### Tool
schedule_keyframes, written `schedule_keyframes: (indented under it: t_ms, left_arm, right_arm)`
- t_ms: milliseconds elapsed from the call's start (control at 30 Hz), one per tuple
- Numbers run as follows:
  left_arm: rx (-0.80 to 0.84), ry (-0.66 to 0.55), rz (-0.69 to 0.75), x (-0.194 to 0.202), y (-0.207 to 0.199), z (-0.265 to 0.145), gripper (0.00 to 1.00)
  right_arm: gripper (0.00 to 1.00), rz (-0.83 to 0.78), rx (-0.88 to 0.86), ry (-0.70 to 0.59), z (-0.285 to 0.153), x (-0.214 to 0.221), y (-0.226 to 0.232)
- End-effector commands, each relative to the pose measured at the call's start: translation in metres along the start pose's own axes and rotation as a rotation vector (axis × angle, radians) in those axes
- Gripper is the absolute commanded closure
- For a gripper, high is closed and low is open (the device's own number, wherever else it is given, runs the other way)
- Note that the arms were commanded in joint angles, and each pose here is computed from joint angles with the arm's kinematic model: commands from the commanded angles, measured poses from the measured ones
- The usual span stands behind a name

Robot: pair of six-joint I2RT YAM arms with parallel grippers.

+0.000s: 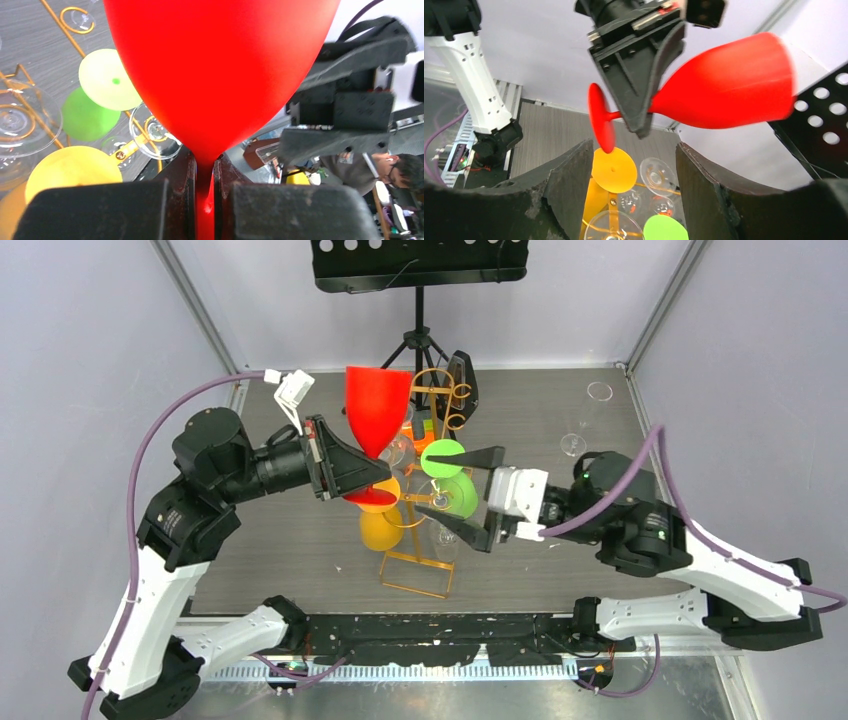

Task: Take the wine glass off the wine glass rack
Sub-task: Place the wine glass at the center of the board.

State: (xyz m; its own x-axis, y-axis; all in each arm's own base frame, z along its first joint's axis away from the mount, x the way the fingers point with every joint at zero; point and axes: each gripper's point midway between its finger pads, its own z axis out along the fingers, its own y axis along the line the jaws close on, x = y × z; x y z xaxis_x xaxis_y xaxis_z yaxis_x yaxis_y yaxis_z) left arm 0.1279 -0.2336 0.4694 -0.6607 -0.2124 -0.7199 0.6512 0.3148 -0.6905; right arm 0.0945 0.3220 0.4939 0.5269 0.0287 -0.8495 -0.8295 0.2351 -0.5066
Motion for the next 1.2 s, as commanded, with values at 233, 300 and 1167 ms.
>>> schedule_keyframes:
  t_ms: [233, 300, 1167]
  left_arm:
    - [-0.041, 0.152, 0.203, 0.035, 0.019, -0.019, 1.00]
    - [-0.056, 0.173, 0.236, 0.041, 0.023, -0.024, 1.00]
    - [0.011, 0.385, 0.487, 0.114, 0.042, -0.074, 1.00]
  right_arm:
    - [0.31, 0.188, 0.166, 0.161, -0.022, -0.007, -0.037]
    - [0.31, 0.205, 0.158, 0.182, -0.021, -0.008, -0.037]
    - [0.29, 0.441, -0.284, 0.225, -0.008, -0.024, 0.018]
